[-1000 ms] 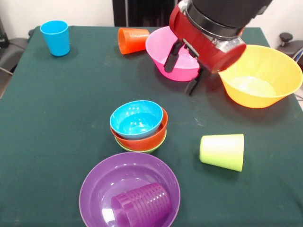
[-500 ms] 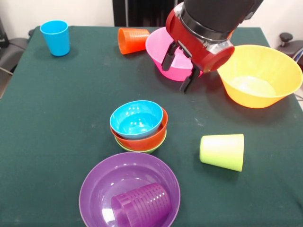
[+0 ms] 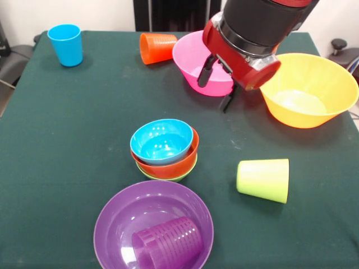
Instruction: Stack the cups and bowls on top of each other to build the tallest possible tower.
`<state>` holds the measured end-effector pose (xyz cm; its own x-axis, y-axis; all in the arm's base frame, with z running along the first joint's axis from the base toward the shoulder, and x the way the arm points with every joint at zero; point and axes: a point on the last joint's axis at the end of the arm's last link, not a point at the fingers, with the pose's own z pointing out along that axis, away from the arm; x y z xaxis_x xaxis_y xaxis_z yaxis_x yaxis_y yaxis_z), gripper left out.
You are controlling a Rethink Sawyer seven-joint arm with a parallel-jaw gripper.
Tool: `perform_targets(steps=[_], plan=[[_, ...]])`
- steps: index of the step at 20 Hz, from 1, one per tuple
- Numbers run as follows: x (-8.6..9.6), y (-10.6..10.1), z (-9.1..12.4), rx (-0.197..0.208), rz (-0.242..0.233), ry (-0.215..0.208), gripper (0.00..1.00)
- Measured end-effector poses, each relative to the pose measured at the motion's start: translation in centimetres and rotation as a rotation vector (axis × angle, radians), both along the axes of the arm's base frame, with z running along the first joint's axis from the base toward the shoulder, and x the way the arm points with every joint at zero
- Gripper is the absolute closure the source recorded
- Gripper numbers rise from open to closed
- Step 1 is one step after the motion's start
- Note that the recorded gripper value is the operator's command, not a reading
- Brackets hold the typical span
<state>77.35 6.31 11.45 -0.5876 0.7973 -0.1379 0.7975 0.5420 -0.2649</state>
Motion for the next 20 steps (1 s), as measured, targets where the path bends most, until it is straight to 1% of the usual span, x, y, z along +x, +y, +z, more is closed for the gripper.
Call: perform_targets(steps=[4, 5, 7, 12, 16, 20], plan=[[-0.7, 1.2, -0.4, 0.017, -0.005, 0.015, 0.0], [-1.1, 1.9, -0.6, 0.023, -0.005, 0.022, 0.0], [-1.4, 2.4, -0.7, 0.026, -0.003, 0.028, 0.0], [-2.6, 4.5, -1.4, 0.042, 0.002, 0.048, 0.0], [-3.2, 5.2, -1.7, 0.05, -0.002, 0.061, 0.0], [-3.6, 5.0, -1.9, 0.049, -0.007, 0.07, 0.0]])
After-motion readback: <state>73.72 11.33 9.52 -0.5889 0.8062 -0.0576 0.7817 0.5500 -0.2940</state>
